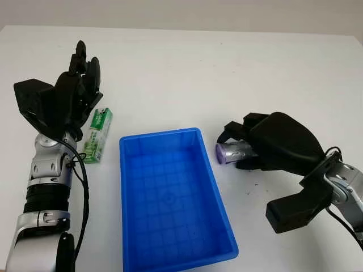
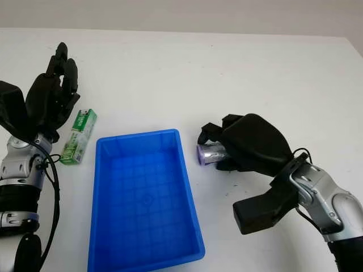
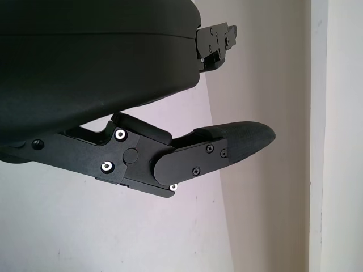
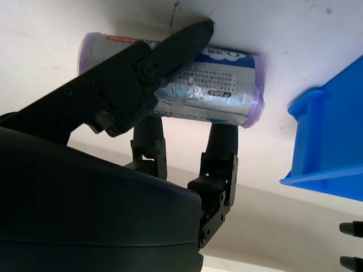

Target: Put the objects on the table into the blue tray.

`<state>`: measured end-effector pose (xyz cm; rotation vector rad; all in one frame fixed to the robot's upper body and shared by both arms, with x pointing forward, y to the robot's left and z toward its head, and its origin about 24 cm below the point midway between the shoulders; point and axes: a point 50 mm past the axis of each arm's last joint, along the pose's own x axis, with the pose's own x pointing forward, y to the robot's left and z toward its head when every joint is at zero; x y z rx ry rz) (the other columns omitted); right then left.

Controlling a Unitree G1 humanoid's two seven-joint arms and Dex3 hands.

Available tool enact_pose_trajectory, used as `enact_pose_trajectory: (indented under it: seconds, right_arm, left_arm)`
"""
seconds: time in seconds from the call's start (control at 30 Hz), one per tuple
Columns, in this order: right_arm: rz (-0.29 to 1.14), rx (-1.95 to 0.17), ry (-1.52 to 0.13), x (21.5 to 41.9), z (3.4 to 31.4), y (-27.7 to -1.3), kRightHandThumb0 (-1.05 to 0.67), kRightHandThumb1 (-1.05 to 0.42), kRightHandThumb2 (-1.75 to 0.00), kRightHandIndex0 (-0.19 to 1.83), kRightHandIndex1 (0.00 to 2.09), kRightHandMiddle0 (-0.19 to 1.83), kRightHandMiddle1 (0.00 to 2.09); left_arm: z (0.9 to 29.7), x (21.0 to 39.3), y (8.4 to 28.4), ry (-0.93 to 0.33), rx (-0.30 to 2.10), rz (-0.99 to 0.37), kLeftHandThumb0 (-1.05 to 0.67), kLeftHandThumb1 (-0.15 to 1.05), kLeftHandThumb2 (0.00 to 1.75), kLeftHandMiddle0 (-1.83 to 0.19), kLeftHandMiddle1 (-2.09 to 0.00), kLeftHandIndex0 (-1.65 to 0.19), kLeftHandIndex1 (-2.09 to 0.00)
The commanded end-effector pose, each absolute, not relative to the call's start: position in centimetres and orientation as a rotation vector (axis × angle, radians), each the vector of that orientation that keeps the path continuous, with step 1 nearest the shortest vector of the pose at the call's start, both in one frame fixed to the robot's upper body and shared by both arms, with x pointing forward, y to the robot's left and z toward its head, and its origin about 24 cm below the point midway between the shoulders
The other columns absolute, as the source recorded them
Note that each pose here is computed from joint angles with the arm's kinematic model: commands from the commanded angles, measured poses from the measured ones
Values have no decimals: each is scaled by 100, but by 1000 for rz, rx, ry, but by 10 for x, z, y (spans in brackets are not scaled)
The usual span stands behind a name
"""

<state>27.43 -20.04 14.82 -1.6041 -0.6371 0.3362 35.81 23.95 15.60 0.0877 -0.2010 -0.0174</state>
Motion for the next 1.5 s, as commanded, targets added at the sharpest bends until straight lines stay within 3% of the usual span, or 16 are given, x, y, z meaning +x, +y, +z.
enact_pose_trajectory:
  seconds: [0.0,0.13,0.23,0.33,0.47,0.7,0.8,0.9,1.07,1.23,1.3,1.37,1.43,1.47]
  right_arm:
    - [285,-1574,-660,278,152,-201,-41,-105,-23,86,209,49,196]
    - [143,-1511,-737,289,170,-202,-40,-105,-17,85,209,56,209]
    - [-11,-1289,-752,297,195,-208,-37,-105,-11,88,209,62,209]
    - [-77,-1039,-781,298,225,-209,-33,-105,-15,91,209,63,209]
    - [-90,-832,-871,291,252,-197,-34,-105,-21,120,209,89,209]
    - [2,-594,-1042,265,269,-169,-34,-105,-25,139,209,107,209]
    - [163,-460,-1105,252,272,-155,-34,-105,-33,155,209,114,209]
    - [287,-386,-1055,247,268,-145,-35,-104,-29,150,209,108,209]
    - [386,-356,-966,245,261,-137,-33,-105,-28,152,209,118,209]
    - [411,-371,-941,254,263,-143,-34,-105,-30,148,209,110,209]
    - [394,-455,-911,263,267,-151,-38,-105,-22,126,209,82,209]
    - [371,-533,-888,275,273,-160,-34,-97,-11,86,209,53,205]
    - [340,-622,-877,286,282,-170,-32,-90,-6,62,201,41,193]
    - [317,-686,-875,292,287,-175,-30,-83,-4,51,185,38,178]
  left_arm:
    - [160,358,239,-218,87,-22,-70,105,66,19,0,19,0]
    - [160,359,238,-219,94,-28,-70,105,66,19,0,19,0]
    - [160,359,237,-217,101,-31,-70,105,66,19,0,19,0]
    - [159,358,237,-215,106,-32,-69,105,67,19,0,19,0]
    - [159,357,237,-211,106,-28,-70,105,66,19,0,19,0]
    - [157,357,236,-209,96,-29,-69,105,67,19,0,19,0]
    - [156,357,236,-209,99,-23,-69,105,67,19,0,19,0]
    - [156,358,235,-210,92,-26,-69,105,67,19,0,19,0]
    - [155,357,234,-201,88,-19,-69,105,66,19,0,19,0]
    - [155,357,234,-201,94,-13,-69,105,66,19,0,19,0]
    - [154,357,235,-197,98,-10,-70,105,66,19,0,19,0]
    - [154,357,234,-197,100,-12,-71,105,66,19,0,19,0]
    - [154,357,234,-195,101,-14,-70,105,66,19,0,19,0]
    - [154,357,233,-195,101,-14,-70,105,66,19,0,19,0]
